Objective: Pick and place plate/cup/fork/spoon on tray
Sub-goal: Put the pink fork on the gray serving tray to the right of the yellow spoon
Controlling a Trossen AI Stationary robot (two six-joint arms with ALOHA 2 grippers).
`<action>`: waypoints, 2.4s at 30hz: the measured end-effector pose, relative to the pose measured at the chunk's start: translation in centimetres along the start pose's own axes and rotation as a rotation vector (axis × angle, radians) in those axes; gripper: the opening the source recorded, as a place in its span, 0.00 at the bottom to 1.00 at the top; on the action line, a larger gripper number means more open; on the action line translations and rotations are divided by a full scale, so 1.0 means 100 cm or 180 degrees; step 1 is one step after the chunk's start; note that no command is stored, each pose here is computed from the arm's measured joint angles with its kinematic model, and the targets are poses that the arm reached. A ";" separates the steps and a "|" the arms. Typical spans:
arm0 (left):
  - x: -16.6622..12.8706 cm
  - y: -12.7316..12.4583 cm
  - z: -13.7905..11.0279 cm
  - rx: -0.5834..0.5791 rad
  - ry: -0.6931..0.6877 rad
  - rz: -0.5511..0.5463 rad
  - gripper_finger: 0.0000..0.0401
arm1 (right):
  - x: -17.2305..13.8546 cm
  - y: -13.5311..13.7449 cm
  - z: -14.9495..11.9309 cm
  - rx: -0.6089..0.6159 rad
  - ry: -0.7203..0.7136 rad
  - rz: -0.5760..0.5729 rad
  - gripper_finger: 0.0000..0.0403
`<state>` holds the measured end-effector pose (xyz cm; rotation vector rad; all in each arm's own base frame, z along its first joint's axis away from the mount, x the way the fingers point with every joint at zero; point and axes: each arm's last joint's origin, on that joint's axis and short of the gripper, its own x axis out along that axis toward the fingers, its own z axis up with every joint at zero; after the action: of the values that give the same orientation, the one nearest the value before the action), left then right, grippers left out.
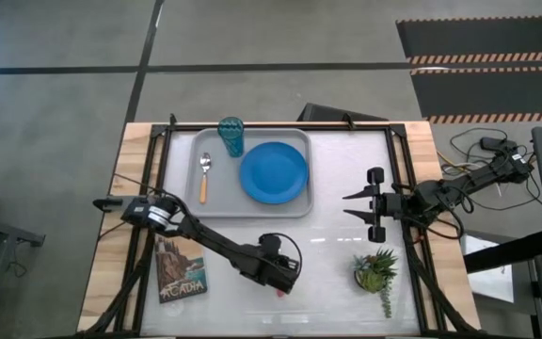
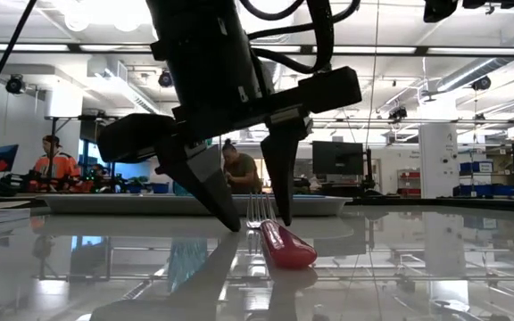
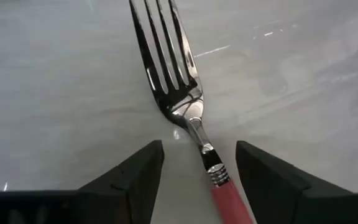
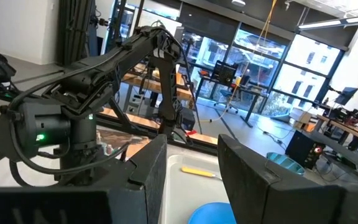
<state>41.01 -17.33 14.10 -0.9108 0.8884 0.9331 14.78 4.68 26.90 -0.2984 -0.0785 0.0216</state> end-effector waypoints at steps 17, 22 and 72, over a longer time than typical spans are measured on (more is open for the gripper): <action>-0.002 0.007 -0.005 0.0125 0.0038 0.0182 0.03 | 0.000 0.000 0.000 0.0000 0.0006 0.0001 0.33; -0.005 0.007 -0.004 0.0125 0.0037 0.0163 0.03 | 0.000 0.000 0.000 -0.0001 0.0010 0.0002 0.33; -0.069 0.205 0.154 0.2189 -0.0633 0.0195 0.02 | 0.000 0.000 -0.002 -0.0045 0.0066 -0.0009 0.33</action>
<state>23.25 1.25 20.73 -0.1988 0.9760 0.6792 14.81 4.66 26.71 -0.3127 -0.0585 0.0150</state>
